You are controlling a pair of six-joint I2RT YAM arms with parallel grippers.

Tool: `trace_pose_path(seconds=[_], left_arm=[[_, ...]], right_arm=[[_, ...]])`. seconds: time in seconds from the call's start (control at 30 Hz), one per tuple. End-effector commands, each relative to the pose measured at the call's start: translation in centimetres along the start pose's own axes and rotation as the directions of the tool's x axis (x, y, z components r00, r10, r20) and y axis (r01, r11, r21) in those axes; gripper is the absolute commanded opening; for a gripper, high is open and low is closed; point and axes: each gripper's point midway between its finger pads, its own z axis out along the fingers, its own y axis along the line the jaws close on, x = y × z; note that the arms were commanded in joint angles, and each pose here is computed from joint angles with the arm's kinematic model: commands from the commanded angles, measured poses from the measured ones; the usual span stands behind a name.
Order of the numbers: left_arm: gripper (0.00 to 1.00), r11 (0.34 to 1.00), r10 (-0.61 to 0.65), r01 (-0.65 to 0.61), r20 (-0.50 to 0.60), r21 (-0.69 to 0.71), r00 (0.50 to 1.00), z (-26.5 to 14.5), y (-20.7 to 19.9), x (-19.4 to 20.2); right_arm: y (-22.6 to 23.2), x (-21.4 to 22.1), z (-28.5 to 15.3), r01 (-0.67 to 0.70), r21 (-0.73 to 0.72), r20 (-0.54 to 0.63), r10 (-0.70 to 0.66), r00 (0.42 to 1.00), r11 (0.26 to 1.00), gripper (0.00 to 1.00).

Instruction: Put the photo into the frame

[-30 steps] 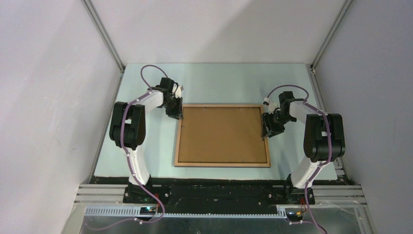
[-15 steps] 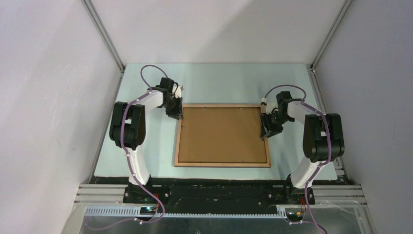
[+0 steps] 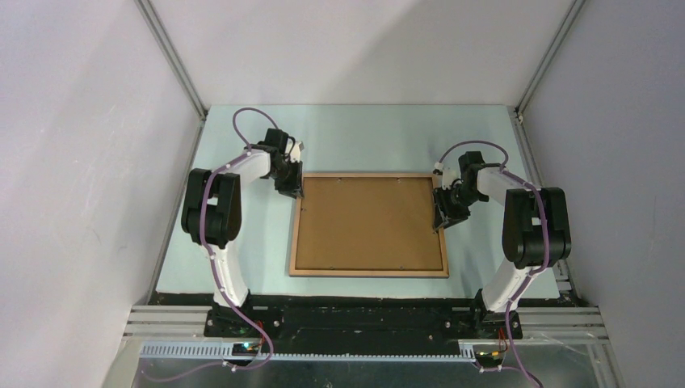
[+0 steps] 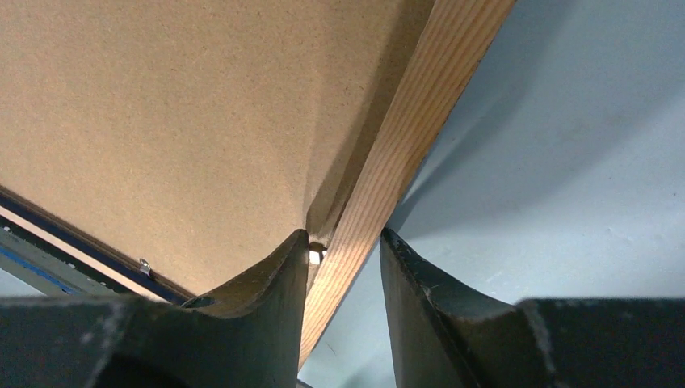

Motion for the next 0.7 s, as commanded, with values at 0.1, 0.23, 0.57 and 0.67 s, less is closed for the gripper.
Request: trace_pose_path(seconds=[0.1,0.23,0.57,0.67], left_arm=[[0.00,1.000,0.003,-0.003,0.036,0.000,0.999,-0.1,0.6,-0.6],[0.00,1.000,0.002,-0.002,0.037,0.001,0.999,-0.1,0.6,-0.7],[0.00,1.000,0.000,0.000,0.035,0.000,0.999,0.0,0.7,-0.6],[0.00,1.000,0.000,0.000,0.033,0.000,0.999,0.0,0.7,-0.6]], right_arm=[[-0.8,0.5,0.4,0.025,0.028,-0.033,-0.024,0.999,0.999,0.40],[-0.8,0.8,0.3,0.034,0.030,-0.039,-0.033,0.999,0.999,0.39],[-0.9,1.3,0.3,0.067,0.007,-0.057,-0.067,0.996,0.998,0.39],[-0.9,1.4,0.4,0.071,-0.002,-0.059,-0.071,0.996,0.997,0.39]])
